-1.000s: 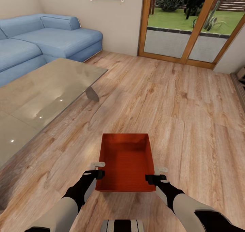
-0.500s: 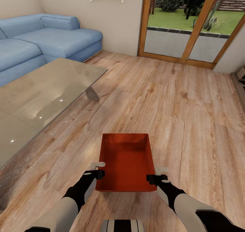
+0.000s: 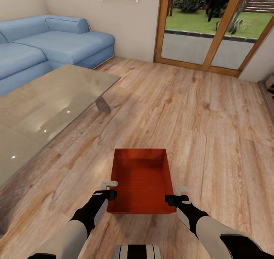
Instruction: Move the two storage containers from the living room to the garage. In the garage, place one container on the floor and stack the other container on top of it (either order is fine).
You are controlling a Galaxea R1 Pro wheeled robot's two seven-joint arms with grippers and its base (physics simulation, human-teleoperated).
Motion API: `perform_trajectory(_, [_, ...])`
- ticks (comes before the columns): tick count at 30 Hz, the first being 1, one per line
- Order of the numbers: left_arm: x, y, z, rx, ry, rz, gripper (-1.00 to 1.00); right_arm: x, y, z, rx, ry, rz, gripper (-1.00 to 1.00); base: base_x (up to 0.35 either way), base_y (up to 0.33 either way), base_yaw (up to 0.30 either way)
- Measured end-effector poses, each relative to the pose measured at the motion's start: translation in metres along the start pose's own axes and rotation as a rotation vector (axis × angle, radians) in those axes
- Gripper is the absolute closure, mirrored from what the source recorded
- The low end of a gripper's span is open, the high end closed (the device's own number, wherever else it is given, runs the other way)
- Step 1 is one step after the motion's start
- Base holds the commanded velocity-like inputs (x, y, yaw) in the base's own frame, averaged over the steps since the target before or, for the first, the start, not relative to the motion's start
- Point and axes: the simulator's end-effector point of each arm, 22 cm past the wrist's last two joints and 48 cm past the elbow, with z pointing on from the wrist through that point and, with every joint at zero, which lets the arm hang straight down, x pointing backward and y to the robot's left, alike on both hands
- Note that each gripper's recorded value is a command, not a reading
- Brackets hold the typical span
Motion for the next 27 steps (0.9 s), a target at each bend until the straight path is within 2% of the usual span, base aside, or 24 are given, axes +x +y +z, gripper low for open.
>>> perform_trajectory(17, [0.018,0.0,0.024,0.0,0.003,0.001,-1.0,0.018,0.002,0.023,-0.001,0.0,0.0,-1.0,0.0,0.0,0.0])
perform_trajectory(27, [0.018,0.0,0.024,0.0,0.003,0.002,-1.0,0.018,0.002,0.023,-0.001,-0.001,0.0,-1.0,0.0,0.0,0.0])
